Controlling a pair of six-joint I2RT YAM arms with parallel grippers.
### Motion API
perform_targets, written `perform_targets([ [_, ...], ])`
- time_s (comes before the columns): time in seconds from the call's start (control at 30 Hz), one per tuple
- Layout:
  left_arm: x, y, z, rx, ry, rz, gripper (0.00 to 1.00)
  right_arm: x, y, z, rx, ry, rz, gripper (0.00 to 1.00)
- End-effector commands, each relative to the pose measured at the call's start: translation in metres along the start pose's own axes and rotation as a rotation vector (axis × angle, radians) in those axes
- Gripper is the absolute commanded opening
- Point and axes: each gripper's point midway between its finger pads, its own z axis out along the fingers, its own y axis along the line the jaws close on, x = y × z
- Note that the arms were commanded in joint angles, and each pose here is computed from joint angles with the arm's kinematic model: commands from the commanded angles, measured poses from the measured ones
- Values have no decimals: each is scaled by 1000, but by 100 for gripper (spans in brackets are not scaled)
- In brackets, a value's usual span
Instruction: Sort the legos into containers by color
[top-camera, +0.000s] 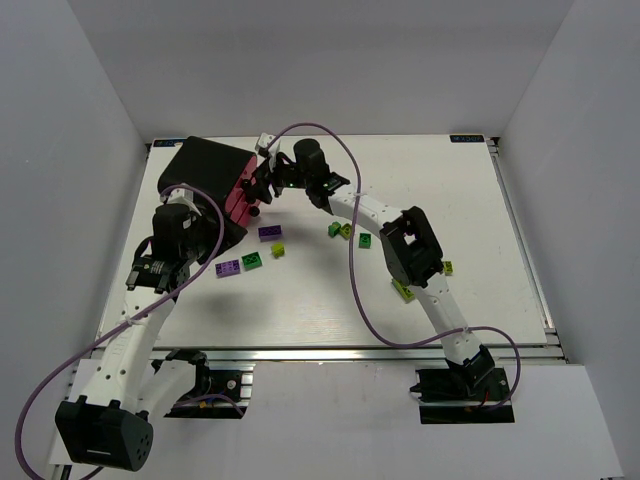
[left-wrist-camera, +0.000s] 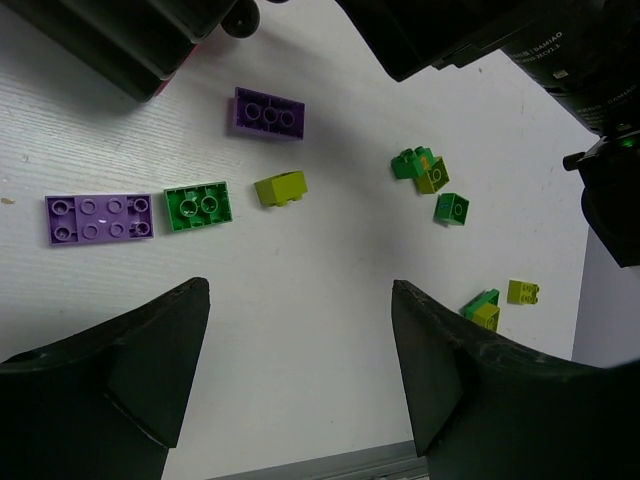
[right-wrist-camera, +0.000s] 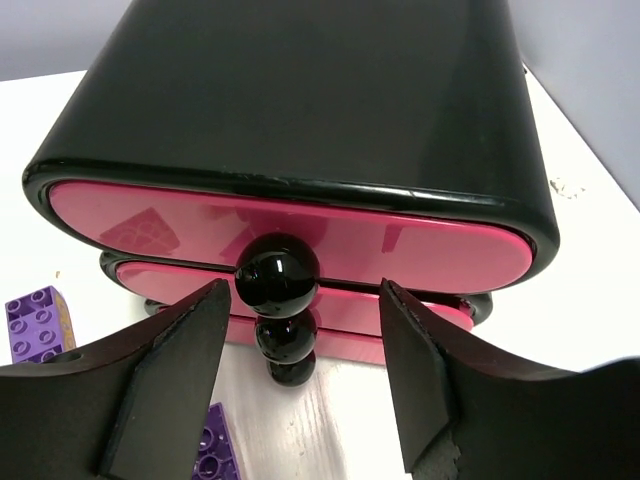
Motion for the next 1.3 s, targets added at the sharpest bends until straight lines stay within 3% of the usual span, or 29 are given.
perform_targets([
  [0.0,-10,-6,-6,6,-29,1,83,-13,1,6,-19,-69,-73,67],
  [0.27,-9,-5,-7,2,-27,4,83,-14,5,11,-26,-105,-91,56],
  [0.6,-9,-5,-7,-1,-23,9,83,-4,14,21,-13,-88,-105,52],
  [0.83,-5,1,-4,-18,-13,5,81,-15,3,17,20,-104,-116,30],
  [1.0,3,11,1,-58,4,-13,76,-27,6,8,21,-114,-112,21],
  [1.03,3,13,1,-68,4,-26,75,-27,7,5,24,-115,-115,16],
  [1.07,5,15,1,-76,5,-31,72,-27,7,-1,47,-115,-116,0],
  [1.27,8,26,1,-121,-9,-70,63,-28,19,-32,63,-113,-162,0],
])
